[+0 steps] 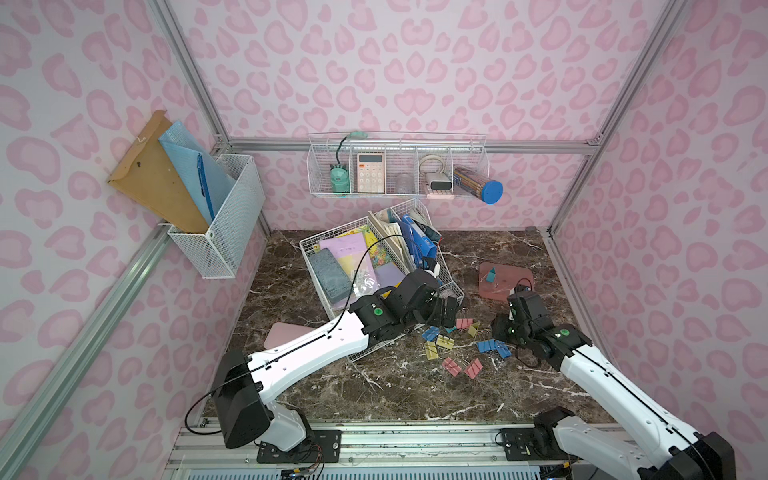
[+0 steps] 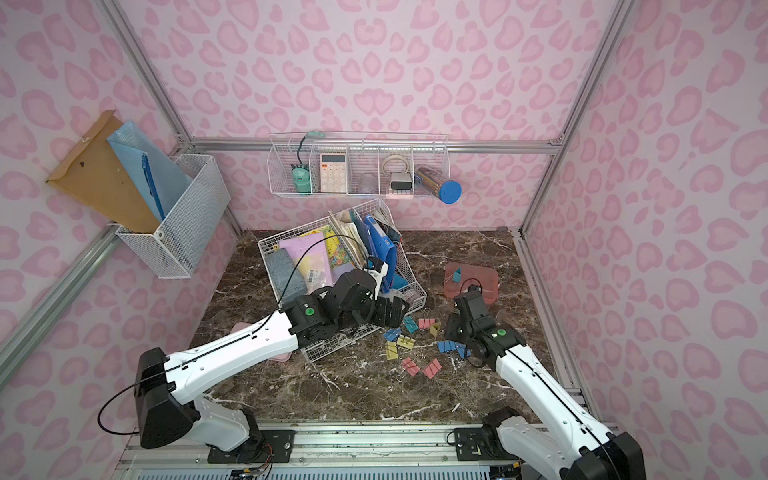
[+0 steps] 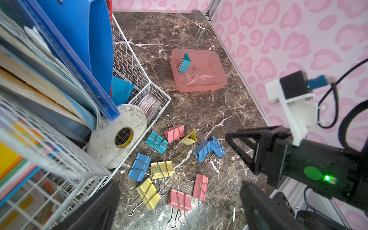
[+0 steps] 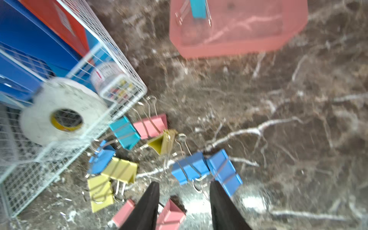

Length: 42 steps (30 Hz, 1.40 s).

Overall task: Put the binder clips in the storage box
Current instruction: Pick up the binder clip at the center of the board.

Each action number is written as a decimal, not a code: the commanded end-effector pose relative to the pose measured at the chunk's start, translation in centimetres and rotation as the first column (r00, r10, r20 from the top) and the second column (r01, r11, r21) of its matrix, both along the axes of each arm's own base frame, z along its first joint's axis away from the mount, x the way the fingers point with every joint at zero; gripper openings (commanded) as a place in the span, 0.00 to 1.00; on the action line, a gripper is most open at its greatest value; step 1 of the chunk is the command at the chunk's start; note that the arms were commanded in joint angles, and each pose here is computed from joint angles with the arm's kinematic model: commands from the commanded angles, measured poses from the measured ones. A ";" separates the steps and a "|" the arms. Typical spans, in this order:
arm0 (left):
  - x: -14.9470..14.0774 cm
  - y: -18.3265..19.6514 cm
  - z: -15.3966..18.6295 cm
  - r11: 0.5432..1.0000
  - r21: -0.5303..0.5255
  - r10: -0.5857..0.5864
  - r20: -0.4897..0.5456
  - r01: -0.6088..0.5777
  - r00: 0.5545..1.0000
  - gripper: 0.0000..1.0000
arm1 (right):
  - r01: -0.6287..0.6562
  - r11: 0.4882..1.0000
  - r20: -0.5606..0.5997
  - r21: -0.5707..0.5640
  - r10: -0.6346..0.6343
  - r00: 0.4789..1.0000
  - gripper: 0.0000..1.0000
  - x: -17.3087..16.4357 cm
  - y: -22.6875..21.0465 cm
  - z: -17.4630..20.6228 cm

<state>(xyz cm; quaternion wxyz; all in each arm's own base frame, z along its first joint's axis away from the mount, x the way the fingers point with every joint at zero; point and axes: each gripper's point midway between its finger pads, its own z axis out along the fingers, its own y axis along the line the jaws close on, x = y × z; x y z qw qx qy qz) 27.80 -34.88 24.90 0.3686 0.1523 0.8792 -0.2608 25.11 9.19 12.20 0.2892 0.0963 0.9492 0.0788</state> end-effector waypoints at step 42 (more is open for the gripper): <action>-0.1 1.5 1.1 1.000 0.006 0.030 0.039 -0.030 0.999 0.99 | 0.082 0.877 -0.031 -0.473 -0.109 0.994 0.00 0.8 -3.8 -1.4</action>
